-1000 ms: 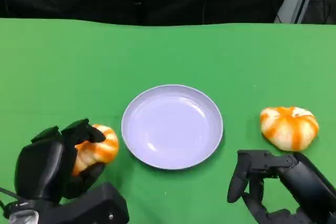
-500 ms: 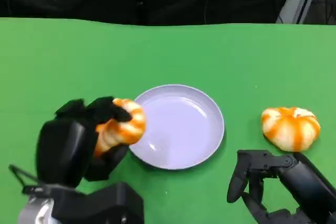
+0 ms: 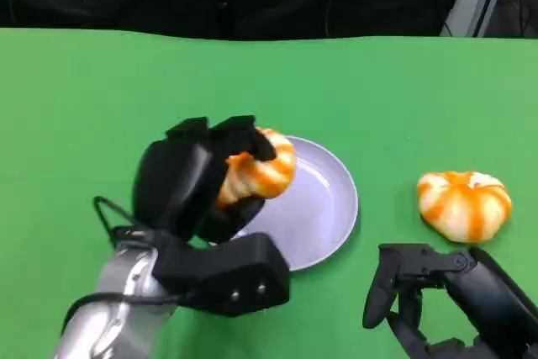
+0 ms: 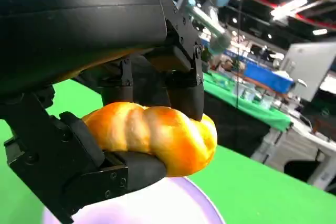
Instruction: Grasp the bread from the table and place it into the plate.
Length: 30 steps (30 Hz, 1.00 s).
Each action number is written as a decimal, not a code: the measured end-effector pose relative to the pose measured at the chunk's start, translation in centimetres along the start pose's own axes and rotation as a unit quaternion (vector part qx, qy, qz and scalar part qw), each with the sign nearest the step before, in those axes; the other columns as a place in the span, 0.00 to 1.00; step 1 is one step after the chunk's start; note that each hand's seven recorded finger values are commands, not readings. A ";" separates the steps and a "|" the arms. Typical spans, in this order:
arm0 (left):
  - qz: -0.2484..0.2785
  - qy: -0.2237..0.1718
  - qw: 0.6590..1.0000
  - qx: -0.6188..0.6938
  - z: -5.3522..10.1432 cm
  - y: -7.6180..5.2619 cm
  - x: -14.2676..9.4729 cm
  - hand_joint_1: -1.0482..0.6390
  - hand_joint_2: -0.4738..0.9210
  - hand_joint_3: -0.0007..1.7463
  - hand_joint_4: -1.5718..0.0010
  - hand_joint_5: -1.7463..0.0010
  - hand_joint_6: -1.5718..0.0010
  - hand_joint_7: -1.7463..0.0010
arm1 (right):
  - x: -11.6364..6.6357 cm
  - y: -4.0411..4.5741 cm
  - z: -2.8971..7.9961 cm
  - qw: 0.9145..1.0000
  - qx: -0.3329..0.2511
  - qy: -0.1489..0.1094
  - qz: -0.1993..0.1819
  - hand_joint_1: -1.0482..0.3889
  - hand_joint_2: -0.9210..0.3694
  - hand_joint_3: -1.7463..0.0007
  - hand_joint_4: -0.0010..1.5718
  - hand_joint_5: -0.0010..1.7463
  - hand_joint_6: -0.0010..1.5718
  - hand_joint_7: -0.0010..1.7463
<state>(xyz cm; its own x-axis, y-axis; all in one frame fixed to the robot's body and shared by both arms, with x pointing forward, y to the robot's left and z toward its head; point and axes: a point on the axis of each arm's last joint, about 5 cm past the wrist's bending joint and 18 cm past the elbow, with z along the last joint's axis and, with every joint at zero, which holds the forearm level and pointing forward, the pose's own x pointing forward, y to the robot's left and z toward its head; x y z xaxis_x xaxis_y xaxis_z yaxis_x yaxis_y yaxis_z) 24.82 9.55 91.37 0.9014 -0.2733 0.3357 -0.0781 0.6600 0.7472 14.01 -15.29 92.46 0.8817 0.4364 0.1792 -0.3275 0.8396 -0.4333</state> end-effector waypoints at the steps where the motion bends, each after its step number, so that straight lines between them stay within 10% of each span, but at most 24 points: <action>1: -0.017 0.009 1.000 0.002 0.2 -0.1 0.3 0.50 0.76 0.50 0.59 0.16 0.57 0.44 | 0.0 0.01 0.0 1.000 0.001 0.001 0.000 0.79 0.49 0.20 0.54 0.94 0.51 0.74; 5: -0.095 0.017 0.995 0.015 0.9 0.1 1.5 0.39 0.99 0.14 0.83 0.62 0.74 0.87 | -0.1 -0.01 0.1 1.000 0.002 0.001 0.000 0.80 0.49 0.20 0.54 0.95 0.51 0.75; 11: -0.173 0.022 0.983 0.059 0.8 0.2 1.7 0.22 1.00 0.16 1.00 0.94 0.93 0.99 | -0.1 -0.03 0.2 1.000 0.004 0.000 -0.001 0.79 0.49 0.20 0.54 0.96 0.51 0.75; 25: -0.246 0.039 0.966 0.066 0.7 1.8 1.3 0.20 1.00 0.19 0.99 1.00 0.94 0.97 | 0.0 -0.08 0.3 1.000 0.003 0.000 -0.001 0.79 0.50 0.19 0.54 0.96 0.52 0.75; 30: -0.214 0.019 0.976 0.022 0.1 3.7 -0.1 0.25 1.00 0.17 0.80 0.89 0.80 0.92 | 0.0 -0.09 0.3 1.000 0.003 0.000 -0.001 0.80 0.50 0.19 0.54 0.96 0.52 0.75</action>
<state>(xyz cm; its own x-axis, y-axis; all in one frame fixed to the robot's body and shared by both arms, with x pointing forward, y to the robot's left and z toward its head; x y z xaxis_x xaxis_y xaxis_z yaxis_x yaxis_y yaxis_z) 24.37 11.96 94.18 0.8705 -0.4909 -0.0346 0.2924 0.4594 0.8387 13.91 -15.29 92.73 0.8824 0.4347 0.1799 -0.3277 0.8423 -0.4279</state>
